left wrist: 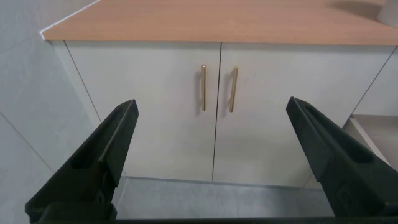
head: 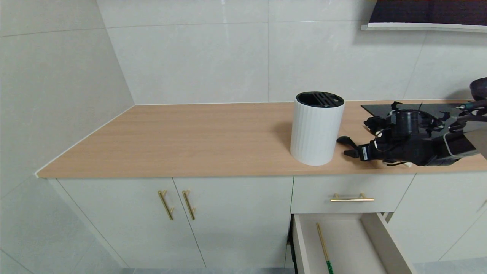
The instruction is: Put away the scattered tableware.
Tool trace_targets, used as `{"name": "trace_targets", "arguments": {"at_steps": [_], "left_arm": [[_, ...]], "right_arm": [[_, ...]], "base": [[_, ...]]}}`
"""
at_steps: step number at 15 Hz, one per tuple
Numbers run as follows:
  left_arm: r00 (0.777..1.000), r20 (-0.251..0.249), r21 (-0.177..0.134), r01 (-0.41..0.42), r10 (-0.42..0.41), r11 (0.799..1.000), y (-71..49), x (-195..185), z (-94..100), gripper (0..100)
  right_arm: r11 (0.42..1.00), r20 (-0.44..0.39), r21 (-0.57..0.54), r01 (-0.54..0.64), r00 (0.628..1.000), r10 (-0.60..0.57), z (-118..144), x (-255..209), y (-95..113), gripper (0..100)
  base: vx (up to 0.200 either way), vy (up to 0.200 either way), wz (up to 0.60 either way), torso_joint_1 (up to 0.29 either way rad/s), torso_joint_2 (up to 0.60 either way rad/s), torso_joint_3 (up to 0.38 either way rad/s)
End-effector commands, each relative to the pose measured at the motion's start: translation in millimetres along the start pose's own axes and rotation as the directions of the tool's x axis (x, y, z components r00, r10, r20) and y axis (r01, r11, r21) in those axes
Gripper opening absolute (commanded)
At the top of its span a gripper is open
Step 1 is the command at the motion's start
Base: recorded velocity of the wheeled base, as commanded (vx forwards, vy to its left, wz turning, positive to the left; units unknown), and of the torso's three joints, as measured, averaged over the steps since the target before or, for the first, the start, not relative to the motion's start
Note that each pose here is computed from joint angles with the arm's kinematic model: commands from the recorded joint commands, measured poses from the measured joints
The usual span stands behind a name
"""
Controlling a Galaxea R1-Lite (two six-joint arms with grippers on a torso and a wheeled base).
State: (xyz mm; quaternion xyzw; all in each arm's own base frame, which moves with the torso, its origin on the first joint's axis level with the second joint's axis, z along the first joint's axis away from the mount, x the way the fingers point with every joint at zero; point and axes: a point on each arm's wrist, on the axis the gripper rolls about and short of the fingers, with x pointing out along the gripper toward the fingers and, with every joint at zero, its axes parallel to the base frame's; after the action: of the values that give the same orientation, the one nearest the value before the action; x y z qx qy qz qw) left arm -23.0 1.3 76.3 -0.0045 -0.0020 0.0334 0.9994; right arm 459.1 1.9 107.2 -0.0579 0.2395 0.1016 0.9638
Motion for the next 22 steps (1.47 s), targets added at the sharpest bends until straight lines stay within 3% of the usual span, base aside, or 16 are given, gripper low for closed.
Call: {"name": "trace_targets", "arguments": {"at_steps": [1,2,3,11,14,16,19,22], "left_arm": [[1.000,0.001,0.000,-0.001,0.001,1.000,0.0,0,0.2,100],[1.000,-0.001,0.000,-0.001,0.001,1.000,0.0,0,-0.2,100],[1.000,0.001,0.000,-0.001,0.001,1.000,0.0,0,0.2,100],[1.000,-0.001,0.000,-0.001,0.001,1.000,0.0,0,-0.2,100],[1.000,-0.001,0.000,-0.001,0.001,1.000,0.0,0,-0.2,100],[1.000,-0.001,0.000,-0.001,0.001,1.000,0.0,0,-0.2,100],[1.000,-0.001,0.000,-0.001,0.001,1.000,0.0,0,-0.2,100],[1.000,-0.001,0.000,-0.001,0.001,1.000,0.0,0,-0.2,100]], "right_arm": [[1.000,-0.009,0.002,-0.003,1.000,0.003,-4,5,0,100],[1.000,-0.017,0.005,-0.004,1.000,0.004,-7,10,0,100],[1.000,-0.020,0.007,-0.005,1.000,0.005,-9,12,0,0],[0.999,0.016,0.042,0.000,1.000,-0.001,5,1,0,0],[0.992,0.067,0.127,0.007,0.998,-0.015,28,-38,2,0],[0.984,0.085,0.179,0.007,0.996,-0.023,35,-91,10,0],[0.971,-0.033,0.237,0.021,0.999,-0.014,14,-137,20,0],[0.971,-0.187,0.238,0.008,0.982,0.038,-35,-177,44,0]], "base": [[0.000,0.000,0.00,0.000,0.00,0.000],[0.000,0.000,0.00,0.000,0.00,0.000],[0.000,0.000,0.00,0.000,0.00,0.000],[0.000,0.000,0.00,0.000,0.00,0.000],[0.000,0.000,0.00,0.000,0.00,0.000],[0.000,0.000,0.00,0.000,0.00,0.000],[0.000,0.000,0.00,0.000,0.00,0.000],[0.000,0.000,0.00,0.000,0.00,0.000]]}}
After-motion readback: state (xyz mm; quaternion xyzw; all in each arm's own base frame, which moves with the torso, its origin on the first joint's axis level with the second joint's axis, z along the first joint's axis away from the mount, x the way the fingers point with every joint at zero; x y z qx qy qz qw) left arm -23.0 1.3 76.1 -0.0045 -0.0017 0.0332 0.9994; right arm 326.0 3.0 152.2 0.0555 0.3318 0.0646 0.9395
